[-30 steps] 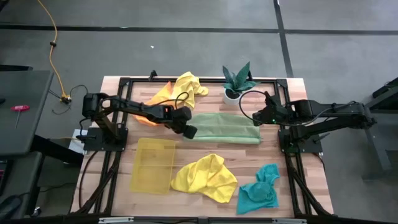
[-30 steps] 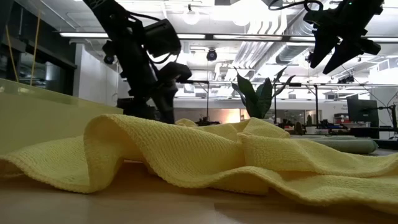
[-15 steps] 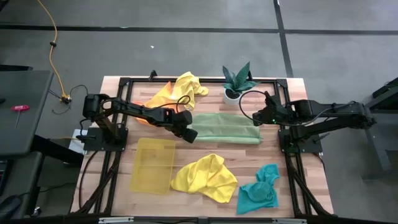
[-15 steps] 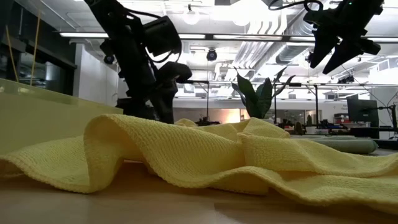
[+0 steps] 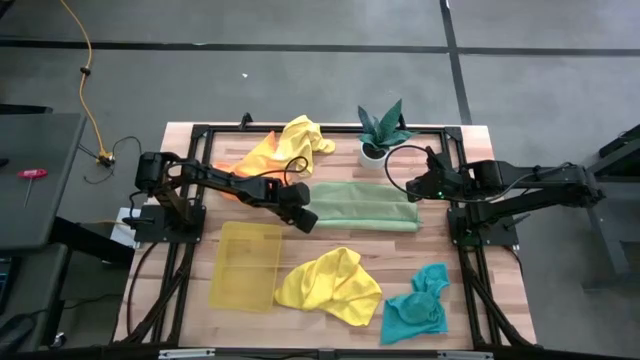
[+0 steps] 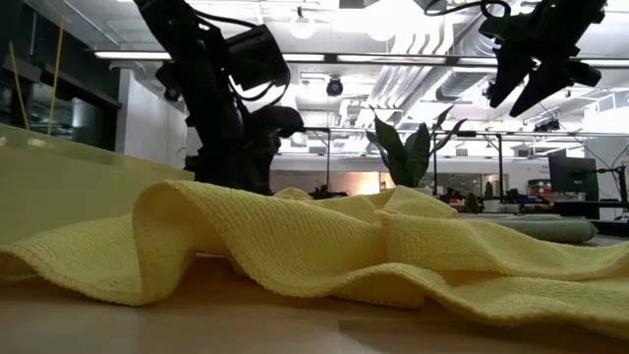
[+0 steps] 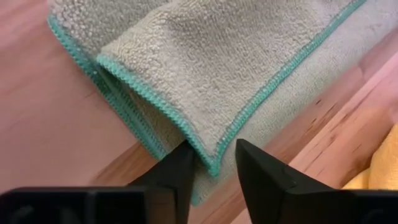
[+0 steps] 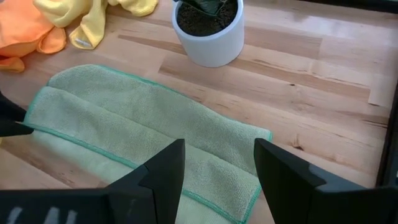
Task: Fold microfiber towels
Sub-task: Fold the green microfiber cloth
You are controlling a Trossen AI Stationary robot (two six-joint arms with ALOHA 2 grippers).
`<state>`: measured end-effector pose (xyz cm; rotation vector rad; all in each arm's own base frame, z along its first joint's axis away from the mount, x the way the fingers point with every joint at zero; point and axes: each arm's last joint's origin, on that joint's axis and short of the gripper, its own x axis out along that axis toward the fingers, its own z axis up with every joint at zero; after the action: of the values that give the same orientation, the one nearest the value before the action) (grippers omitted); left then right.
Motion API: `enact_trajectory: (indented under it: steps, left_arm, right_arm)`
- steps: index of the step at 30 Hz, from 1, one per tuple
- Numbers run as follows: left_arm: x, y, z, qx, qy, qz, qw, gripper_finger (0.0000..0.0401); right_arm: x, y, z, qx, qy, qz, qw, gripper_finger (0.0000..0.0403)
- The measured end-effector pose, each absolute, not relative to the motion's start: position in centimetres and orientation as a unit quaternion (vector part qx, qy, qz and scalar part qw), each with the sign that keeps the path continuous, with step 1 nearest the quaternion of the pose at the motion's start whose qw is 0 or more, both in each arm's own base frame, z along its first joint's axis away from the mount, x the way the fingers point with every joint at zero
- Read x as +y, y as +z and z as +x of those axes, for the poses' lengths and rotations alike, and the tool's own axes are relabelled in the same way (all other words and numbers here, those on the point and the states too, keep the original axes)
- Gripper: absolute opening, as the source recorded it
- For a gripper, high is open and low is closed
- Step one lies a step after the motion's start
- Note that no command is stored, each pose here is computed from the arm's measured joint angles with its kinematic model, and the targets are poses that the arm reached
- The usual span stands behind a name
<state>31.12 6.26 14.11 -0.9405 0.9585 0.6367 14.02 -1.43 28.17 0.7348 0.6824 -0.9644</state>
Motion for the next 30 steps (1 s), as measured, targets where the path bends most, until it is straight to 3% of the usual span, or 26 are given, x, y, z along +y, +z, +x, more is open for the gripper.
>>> enact_trajectory:
  steps: [11,15,21,30]
  left_arm:
    - [6.3,14.7,31.1,0.436,0.267,-0.436,0.740,0.0007]
    - [6.6,16.0,30.8,0.418,0.261,-0.440,0.751,0.0006]
    - [8.2,18.1,30.0,0.371,0.277,-0.449,0.764,0.0002]
    - [10.0,19.0,29.9,0.322,0.277,-0.464,0.777,0.0001]
  right_arm:
    - [-1.4,28.2,14.0,0.313,-0.445,0.338,0.768,0.0186]
    - [-1.3,28.2,14.1,0.333,-0.421,0.330,0.776,0.0186]
    - [-0.4,27.9,14.0,0.425,-0.315,0.287,0.798,0.0186]
    - [1.3,23.6,12.2,0.631,-0.227,0.238,0.703,0.0185]
